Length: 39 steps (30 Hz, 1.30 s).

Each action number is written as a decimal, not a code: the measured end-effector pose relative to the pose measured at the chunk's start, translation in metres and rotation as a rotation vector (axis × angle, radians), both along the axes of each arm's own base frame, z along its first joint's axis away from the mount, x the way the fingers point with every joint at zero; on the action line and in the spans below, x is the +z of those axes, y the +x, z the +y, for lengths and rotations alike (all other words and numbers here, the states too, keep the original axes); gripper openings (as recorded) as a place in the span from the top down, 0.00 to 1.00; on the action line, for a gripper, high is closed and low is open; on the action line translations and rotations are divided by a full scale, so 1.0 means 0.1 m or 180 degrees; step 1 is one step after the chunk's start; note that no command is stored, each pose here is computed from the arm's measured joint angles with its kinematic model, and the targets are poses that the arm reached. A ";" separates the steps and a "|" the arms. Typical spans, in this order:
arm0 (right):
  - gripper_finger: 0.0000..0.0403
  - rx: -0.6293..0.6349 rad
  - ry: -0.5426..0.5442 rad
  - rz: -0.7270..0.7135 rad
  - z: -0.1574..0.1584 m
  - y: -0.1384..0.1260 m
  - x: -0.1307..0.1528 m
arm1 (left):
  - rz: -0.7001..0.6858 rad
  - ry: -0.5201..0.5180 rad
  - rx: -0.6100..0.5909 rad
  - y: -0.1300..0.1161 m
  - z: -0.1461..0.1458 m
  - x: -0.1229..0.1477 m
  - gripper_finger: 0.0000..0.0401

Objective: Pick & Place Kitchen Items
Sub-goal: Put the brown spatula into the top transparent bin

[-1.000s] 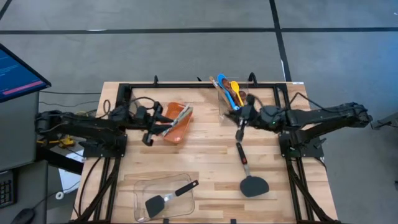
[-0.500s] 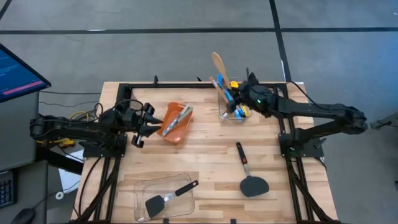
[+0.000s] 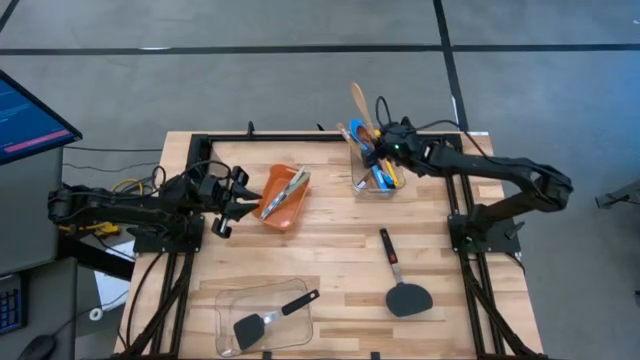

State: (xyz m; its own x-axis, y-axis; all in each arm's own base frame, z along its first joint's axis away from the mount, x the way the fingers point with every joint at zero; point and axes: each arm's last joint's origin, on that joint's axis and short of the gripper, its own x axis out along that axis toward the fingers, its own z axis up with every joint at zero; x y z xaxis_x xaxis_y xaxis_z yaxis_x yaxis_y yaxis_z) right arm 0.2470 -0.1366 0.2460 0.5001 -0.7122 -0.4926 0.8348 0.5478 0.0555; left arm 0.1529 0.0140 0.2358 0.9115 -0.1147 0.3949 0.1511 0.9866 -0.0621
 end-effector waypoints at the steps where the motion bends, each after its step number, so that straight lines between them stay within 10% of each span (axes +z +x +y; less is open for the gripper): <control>1: 0.95 -0.0050 0.0057 0.0041 -0.02 -0.01 -0.04 | 0.0000 0.0000 0.0000 0.00 0.00 0.00 0.78; 34: 0.95 -0.0349 0.0790 0.0742 -0.20 -0.03 -0.65 | -0.0004 0.0000 -0.0002 0.00 0.00 0.00 0.78; 39: 0.79 -0.0300 0.0841 0.0773 -0.19 -0.03 -0.65 | -0.0003 0.0000 -0.0003 0.00 0.00 0.00 0.78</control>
State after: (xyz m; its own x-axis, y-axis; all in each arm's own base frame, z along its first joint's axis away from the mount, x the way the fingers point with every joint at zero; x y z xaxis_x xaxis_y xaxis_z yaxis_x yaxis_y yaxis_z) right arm 0.2441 -0.1552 0.1806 0.2844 -0.5818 -0.7620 0.8870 0.4612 -0.0211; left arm 0.1530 0.0140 0.2360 0.9110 -0.1154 0.3959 0.1519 0.9864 -0.0620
